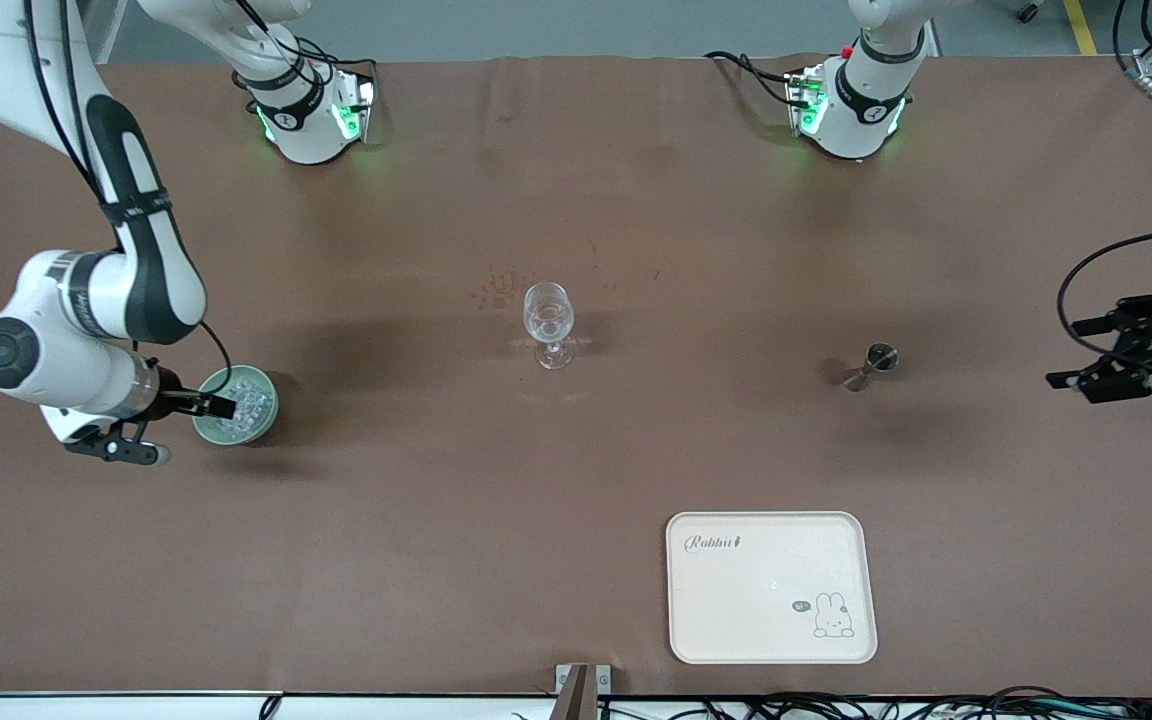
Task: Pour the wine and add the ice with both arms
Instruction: 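Reach ice bowl with the right gripper while the left gripper nears jigger, then grasp ice cube with the right gripper while the left gripper grasps jigger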
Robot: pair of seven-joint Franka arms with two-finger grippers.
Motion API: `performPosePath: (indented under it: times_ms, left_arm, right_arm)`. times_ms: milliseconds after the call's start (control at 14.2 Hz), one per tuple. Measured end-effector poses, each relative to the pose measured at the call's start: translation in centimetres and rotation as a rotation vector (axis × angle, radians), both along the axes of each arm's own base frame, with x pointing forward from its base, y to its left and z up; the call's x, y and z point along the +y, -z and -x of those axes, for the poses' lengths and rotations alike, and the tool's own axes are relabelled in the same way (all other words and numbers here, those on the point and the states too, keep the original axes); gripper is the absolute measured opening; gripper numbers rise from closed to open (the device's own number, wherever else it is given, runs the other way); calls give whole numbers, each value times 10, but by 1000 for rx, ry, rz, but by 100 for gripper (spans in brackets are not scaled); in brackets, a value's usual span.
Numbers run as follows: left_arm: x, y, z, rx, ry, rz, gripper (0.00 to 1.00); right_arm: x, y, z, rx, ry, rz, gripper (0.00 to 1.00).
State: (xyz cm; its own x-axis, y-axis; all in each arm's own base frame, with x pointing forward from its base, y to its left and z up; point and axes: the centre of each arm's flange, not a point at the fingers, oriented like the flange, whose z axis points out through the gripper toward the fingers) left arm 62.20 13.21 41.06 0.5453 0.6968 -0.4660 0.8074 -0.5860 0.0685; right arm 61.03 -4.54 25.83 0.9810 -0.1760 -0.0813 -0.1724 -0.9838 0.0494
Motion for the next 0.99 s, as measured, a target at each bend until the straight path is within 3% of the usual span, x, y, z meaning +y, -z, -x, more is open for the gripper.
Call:
performPosePath:
  times_ms: [211, 423, 634, 775, 846, 987]
  left_arm:
    - [-18, 66, -8, 135, -50, 21, 100]
    - [-20, 121, -8, 219, -54, 56, 100]
    - [-19, 161, -6, 272, -125, 184, 100]
    - [-16, 186, 1, 318, -165, 296, 100]
    - [-17, 198, 5, 339, -176, 348, 100]
    - [-23, 219, 11, 363, -191, 429, 100]
  right_arm:
    - [4, 21, 11, -8, -6, -1, 100]
    - [13, 27, 17, 8, -19, -8, 97]
    - [15, 30, 19, 14, -24, -11, 92]
    - [13, 31, 19, 10, -22, -11, 79]
    - [13, 31, 19, 7, -21, -10, 79]
    - [11, 31, 19, 5, -18, -10, 70]
